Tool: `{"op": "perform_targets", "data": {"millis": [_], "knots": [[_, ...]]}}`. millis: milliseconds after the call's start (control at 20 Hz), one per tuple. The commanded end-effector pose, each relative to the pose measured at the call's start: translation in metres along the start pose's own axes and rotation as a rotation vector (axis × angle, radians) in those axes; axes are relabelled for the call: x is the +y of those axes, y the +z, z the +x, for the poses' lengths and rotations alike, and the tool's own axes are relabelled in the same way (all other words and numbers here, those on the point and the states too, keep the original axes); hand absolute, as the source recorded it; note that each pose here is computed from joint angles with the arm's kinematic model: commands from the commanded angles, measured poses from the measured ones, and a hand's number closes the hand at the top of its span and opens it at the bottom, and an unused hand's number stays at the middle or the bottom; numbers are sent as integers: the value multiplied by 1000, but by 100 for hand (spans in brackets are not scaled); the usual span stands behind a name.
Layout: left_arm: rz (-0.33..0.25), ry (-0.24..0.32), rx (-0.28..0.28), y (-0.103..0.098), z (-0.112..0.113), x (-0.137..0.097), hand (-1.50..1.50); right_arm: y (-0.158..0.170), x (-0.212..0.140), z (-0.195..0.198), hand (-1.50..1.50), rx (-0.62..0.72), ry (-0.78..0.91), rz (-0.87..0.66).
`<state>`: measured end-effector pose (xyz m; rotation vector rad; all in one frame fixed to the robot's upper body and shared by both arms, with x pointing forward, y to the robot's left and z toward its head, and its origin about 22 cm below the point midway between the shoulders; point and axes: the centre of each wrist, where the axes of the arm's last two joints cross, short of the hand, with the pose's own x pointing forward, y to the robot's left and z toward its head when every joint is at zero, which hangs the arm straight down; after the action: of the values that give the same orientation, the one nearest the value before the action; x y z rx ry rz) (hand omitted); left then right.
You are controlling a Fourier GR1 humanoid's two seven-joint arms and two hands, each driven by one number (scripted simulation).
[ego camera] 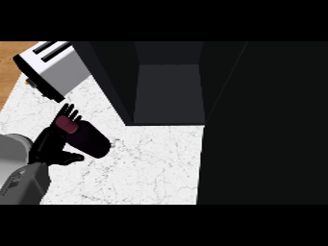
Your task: Pick up the wine, place it into the cabinet and close the cabinet
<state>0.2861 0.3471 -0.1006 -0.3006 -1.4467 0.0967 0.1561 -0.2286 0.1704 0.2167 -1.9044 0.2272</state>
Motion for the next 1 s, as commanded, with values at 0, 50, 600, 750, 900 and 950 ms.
{"op": "perform_targets", "data": {"millis": [0,50,600,750,900,950], "knots": [[-33,-2,1,9,-26,-8,-150,0,-5,2,-150,-16,1,11],[-18,-10,10,-2,-24,-16,-150,-4,4,8,-150,4,7,11],[-4,126,15,11,-41,-10,-150,9,-4,-12,-150,-15,9,-3],[-3,152,-19,10,-39,-8,-150,-4,-14,-12,-150,-20,17,16],[-7,151,-19,11,-41,-10,-150,6,0,7,-150,-7,12,-6],[-5,154,-13,15,-43,-7,-150,7,-1,-6,-150,-10,18,4]]}}
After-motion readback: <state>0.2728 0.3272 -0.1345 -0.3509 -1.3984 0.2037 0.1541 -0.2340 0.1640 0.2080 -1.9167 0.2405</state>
